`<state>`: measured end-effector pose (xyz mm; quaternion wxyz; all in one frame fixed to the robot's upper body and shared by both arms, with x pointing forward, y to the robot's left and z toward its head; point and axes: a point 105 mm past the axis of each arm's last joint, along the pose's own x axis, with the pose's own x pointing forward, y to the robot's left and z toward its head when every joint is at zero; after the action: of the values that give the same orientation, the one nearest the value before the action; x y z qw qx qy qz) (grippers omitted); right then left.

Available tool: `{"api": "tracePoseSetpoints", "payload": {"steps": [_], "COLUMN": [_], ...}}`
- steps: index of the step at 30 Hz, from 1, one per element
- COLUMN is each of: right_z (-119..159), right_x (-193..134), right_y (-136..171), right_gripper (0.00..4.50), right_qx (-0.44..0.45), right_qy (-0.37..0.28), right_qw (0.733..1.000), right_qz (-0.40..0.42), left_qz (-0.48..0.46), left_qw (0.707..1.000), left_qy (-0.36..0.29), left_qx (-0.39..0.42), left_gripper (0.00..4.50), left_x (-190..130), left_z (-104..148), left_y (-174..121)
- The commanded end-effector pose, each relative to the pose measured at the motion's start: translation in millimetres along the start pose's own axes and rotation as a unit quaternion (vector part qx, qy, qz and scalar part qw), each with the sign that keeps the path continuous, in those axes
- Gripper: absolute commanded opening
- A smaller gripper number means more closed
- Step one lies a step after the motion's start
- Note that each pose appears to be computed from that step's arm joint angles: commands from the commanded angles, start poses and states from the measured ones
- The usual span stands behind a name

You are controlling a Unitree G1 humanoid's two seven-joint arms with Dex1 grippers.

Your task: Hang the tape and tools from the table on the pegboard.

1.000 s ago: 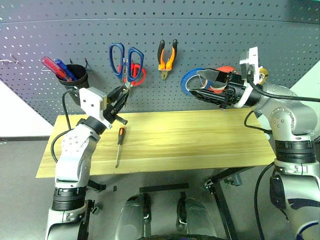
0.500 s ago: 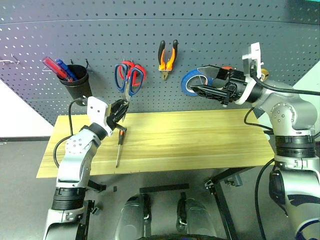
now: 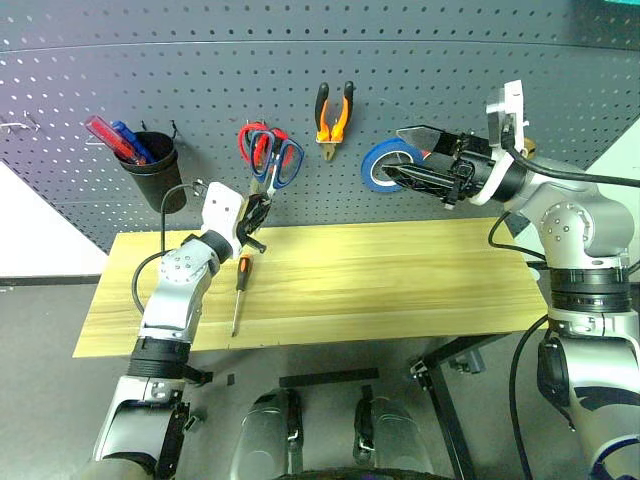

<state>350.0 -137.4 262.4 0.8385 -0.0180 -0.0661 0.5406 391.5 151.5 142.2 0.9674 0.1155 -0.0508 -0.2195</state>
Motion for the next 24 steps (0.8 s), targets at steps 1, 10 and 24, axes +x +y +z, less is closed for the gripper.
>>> {"api": "tracePoseSetpoints", "payload": {"steps": [1,10,24], "right_z": [19.1,16.0,-18.3], "right_x": [-8.0,-11.1,12.8], "right_y": [0.2,4.9,35.1], "right_gripper": [4.5,4.5,4.5], "right_qx": [-0.034,-0.028,-0.038], "right_qy": [-0.028,-0.022,0.066], "right_qw": [0.999,0.999,0.989], "right_qz": [-0.013,-0.013,0.131], "left_qz": [0.049,-0.017,-0.076], "left_qw": [0.998,0.998,0.989], "left_qy": [-0.021,-0.058,0.073], "left_qx": [0.015,-0.004,-0.101], "left_gripper": [0.55,3.84,3.84], "left_x": [12.5,13.5,-56.5], "left_z": [13.8,32.9,-9.1], "left_y": [24.8,32.8,14.1]}}
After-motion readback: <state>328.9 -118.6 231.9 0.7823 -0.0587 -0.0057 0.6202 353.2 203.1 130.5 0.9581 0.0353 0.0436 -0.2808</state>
